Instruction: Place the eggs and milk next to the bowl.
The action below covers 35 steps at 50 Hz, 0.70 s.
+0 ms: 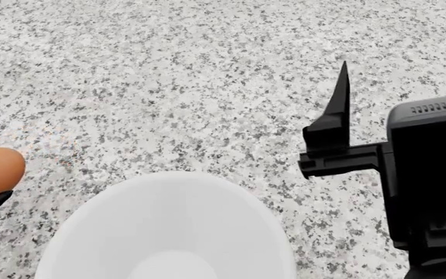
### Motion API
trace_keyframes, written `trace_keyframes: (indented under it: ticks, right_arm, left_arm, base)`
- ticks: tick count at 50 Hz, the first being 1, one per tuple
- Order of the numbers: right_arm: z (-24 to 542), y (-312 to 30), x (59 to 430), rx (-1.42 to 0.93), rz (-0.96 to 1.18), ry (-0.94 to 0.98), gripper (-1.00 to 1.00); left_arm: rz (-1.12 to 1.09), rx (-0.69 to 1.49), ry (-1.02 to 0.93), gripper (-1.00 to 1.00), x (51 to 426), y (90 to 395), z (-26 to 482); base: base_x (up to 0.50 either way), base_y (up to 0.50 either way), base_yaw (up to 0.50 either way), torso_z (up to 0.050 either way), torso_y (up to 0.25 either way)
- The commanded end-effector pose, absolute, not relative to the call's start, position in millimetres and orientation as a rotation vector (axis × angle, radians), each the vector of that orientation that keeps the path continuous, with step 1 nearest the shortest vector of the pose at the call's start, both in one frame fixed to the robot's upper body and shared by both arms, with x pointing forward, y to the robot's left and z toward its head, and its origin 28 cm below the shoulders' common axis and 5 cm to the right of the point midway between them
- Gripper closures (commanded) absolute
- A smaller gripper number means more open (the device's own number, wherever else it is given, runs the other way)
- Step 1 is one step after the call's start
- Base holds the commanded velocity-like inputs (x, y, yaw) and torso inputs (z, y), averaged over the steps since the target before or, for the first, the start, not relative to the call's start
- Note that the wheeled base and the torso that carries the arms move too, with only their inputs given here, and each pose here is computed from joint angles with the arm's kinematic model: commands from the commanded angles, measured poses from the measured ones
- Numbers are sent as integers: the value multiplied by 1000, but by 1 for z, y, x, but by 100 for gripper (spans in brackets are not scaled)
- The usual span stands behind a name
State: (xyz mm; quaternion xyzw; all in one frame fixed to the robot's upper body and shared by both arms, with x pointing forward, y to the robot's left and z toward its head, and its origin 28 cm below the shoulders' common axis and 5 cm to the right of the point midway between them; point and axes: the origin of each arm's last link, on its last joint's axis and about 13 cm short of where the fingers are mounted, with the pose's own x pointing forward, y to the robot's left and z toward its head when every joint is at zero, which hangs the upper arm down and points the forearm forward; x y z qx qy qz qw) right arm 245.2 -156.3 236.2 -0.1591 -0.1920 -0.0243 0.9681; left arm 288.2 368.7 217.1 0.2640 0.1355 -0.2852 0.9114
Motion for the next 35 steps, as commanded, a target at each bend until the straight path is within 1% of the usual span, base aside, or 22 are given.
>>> trace_keyframes:
  ticks: [1,13,22,35]
  right_arm:
    - [238,-155,247,-317,-49,-403,-100]
    - [239,-152,250,-316,-38,-406,-100]
    - [240,-150,250,-317,-33,-409,-100]
    - [238,-150,250,-313,-31,-411,-100]
  left_arm:
    - [-638,532,299,100,258,373,213]
    - [-697,532,279,100,235,379,203]
    - [-761,514,252,100,224,377,198]
    - [-854,500,286,100,207,370,187]
  base:
    - [0,0,0,0,0]
    - [0,0,0,0,0]
    - [0,0,0,0,0]
    - [0,0,0,0,0]
